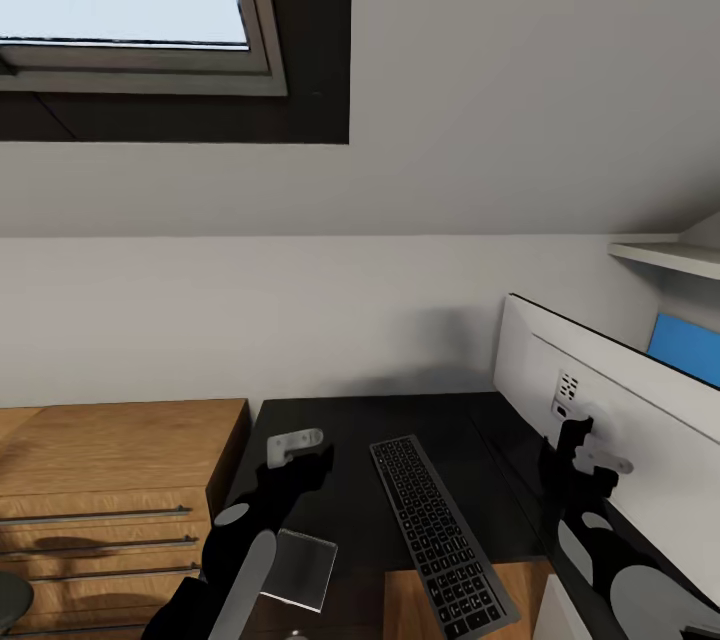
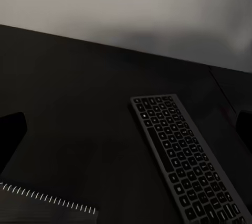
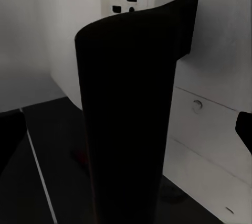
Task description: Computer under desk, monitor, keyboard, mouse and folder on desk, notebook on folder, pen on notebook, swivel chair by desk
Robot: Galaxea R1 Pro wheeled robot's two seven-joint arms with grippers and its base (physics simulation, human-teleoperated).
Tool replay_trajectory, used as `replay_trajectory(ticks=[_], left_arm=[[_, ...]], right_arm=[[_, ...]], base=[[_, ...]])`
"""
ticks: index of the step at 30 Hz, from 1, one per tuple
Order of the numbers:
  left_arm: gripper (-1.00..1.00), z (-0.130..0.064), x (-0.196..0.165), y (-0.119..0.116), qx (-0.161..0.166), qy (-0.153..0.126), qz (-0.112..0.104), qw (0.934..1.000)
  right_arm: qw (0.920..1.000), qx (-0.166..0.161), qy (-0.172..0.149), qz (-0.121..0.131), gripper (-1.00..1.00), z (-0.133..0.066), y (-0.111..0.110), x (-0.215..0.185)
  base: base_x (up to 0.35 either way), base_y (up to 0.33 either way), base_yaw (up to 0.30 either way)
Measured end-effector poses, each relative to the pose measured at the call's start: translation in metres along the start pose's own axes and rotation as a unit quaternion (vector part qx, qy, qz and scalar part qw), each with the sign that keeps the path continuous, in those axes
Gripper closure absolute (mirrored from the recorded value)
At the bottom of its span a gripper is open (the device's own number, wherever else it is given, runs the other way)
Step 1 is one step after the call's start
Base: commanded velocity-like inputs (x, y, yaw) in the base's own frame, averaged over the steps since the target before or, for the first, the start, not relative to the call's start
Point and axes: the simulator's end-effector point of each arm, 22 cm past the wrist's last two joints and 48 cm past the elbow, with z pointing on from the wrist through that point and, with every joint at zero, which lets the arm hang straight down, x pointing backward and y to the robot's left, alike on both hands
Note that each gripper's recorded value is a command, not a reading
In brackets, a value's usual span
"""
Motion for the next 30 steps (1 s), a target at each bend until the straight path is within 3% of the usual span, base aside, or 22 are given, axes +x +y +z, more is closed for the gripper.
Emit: replay_trajectory(ticks=[30], left_arm=[[-1.00, 0.006, 0.012, 0.005, -0.001, 0.000, 0.000, 1.0000]], right_arm=[[1.0000, -0.004, 0.001, -0.001, -1.00, 0.003, 0.004, 0.014]], base=[[0.000, 0.000, 0.000]])
